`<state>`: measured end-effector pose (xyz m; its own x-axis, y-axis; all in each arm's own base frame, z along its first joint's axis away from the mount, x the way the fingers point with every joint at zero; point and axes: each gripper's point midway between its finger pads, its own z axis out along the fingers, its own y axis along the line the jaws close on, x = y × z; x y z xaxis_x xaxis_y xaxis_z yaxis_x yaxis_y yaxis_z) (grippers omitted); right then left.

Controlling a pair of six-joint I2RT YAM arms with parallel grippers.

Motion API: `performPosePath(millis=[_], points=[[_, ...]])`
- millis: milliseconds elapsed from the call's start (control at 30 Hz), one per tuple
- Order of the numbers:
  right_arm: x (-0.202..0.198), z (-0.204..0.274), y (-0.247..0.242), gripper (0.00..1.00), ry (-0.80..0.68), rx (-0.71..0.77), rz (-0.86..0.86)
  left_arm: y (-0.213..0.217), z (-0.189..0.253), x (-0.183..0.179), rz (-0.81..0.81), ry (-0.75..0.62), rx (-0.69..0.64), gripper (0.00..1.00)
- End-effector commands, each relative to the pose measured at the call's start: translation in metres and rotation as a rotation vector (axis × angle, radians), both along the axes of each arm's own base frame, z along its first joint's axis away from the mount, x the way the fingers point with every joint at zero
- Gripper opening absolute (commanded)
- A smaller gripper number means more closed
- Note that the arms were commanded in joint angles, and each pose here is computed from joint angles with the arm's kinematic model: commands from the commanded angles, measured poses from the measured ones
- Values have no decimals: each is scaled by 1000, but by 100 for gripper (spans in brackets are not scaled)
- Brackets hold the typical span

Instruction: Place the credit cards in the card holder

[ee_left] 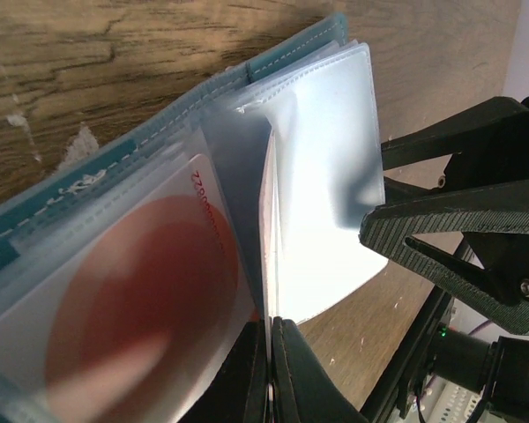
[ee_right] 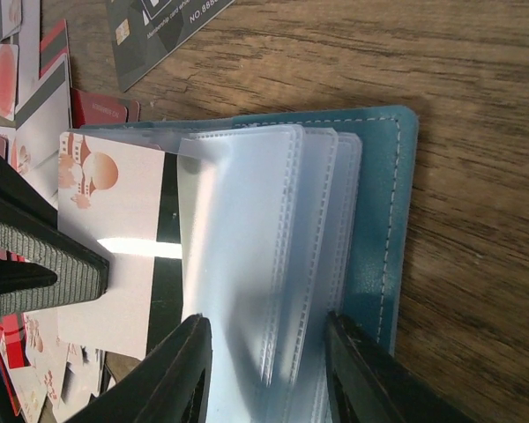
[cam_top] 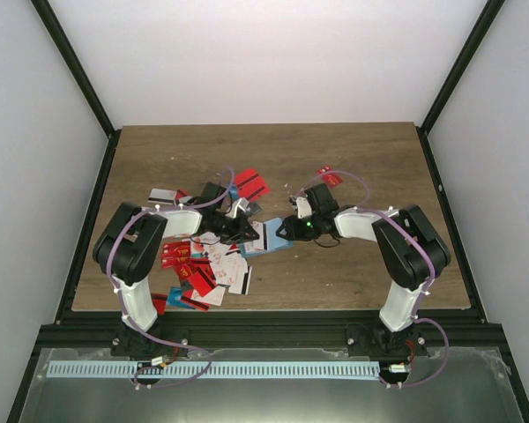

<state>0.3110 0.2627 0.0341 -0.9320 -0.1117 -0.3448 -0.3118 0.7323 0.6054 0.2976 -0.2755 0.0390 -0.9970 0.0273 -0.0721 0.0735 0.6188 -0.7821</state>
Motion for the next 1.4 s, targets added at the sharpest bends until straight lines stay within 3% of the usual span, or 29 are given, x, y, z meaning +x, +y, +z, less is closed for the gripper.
performPosePath(millis=[0,733,1367], points=[[-13,-14,-11,38,42,-39,-2,0,-5,9,10,-6,-2,4],[-39,-20,-9,36,86,-41,10,-8,-15,6,11,24,-28,4],[-7,18,-39,45,-67,-239,-95,-11,-28,0,-20,22,21,4]])
